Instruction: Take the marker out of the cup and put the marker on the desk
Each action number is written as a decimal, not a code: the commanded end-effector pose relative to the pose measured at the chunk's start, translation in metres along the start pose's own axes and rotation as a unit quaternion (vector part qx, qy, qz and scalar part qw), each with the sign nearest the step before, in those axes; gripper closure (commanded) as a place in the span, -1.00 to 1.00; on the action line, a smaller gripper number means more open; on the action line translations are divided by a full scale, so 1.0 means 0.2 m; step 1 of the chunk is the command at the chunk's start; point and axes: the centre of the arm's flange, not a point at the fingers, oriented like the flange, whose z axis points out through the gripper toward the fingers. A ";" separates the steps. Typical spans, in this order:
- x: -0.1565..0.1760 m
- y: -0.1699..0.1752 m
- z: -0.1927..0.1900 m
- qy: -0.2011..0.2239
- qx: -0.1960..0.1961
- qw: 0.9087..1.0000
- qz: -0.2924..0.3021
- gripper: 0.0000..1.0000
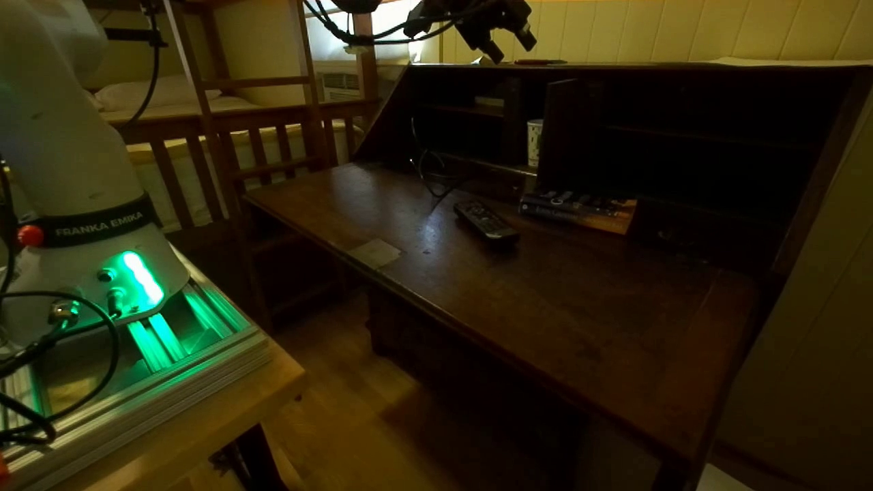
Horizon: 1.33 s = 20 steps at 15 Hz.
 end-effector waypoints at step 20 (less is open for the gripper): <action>-0.15 -0.67 0.61 0.060 -0.067 0.996 -0.010 -1.00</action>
